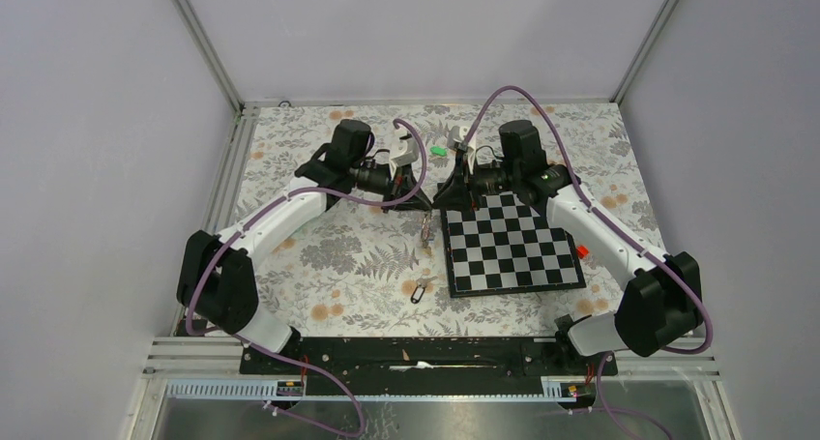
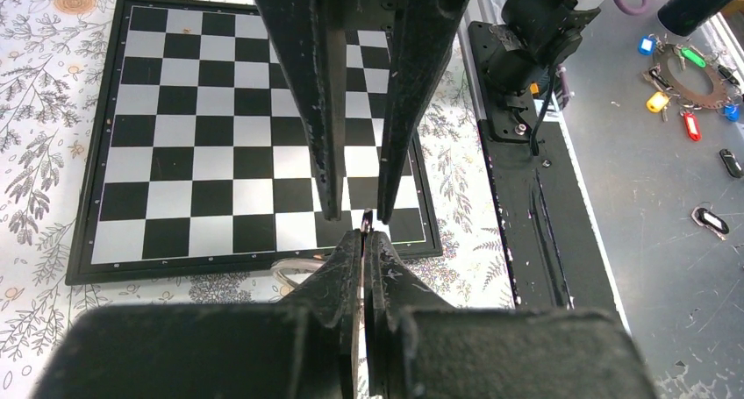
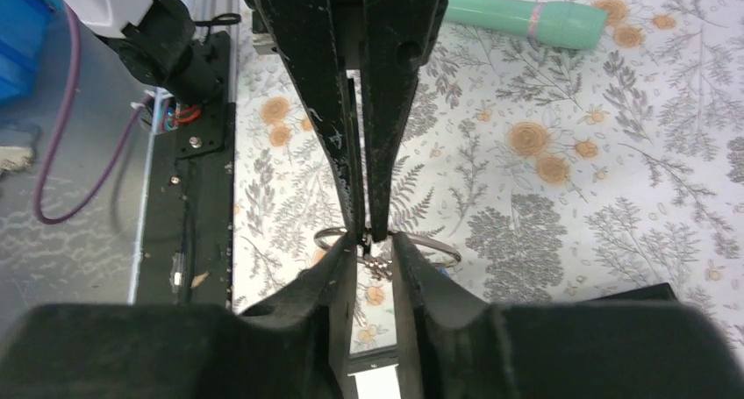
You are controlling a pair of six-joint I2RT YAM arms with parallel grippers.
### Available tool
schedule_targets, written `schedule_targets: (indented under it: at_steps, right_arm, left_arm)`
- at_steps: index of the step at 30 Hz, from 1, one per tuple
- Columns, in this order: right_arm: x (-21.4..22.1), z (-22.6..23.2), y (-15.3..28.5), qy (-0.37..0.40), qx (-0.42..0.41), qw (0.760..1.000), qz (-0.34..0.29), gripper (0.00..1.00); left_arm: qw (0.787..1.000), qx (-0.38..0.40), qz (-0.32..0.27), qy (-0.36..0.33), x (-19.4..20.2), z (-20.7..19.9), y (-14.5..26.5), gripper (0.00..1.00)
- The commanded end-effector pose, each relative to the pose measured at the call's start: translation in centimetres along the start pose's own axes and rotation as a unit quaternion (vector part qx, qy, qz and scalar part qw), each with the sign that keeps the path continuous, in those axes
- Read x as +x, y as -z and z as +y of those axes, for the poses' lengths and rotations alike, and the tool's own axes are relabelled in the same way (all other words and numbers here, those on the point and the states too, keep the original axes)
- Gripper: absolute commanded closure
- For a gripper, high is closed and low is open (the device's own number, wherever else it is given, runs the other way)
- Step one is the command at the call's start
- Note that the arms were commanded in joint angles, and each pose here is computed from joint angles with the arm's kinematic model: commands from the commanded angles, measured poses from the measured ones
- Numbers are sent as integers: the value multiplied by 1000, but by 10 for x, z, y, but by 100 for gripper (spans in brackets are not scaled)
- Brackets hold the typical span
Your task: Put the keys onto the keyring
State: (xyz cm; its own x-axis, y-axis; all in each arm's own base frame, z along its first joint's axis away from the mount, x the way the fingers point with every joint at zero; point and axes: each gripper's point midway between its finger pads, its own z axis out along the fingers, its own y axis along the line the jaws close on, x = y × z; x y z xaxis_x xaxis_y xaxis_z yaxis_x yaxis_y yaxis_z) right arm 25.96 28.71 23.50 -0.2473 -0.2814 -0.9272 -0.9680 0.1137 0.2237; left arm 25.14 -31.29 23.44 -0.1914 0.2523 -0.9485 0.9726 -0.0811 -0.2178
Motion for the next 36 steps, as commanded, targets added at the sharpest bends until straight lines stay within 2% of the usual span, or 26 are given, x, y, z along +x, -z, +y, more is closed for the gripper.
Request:
schedule_targets:
  at_steps: [1,5,11,15,21,28,36]
  right_arm:
    - [-19,2,7,33,20,999,-19,59]
    - [-21,-3,16,39,45,998,-22,32]
    - [-23,-17,34,46,109,993,-22,9]
    - [-20,-18,42,54,128,990,-14,1]
    - [-7,-12,49,55,130,990,20,0]
    - [-7,-13,56,49,150,987,30,0]
    - [10,-14,41,10,111,993,42,0]
  left_arm:
    - [999,-13,-20,-48,-20,-5,14,100]
    - [998,-30,-28,-48,-27,-1,27,100]
    - [996,-69,-42,-36,-40,6,46,100]
    - [993,-110,-48,-13,-49,14,60,100]
    - [987,-157,-43,-3,-68,12,83,100]
    - [981,-190,-26,-1,-82,6,105,100]
    - [978,-207,-25,-7,-87,-4,113,100]
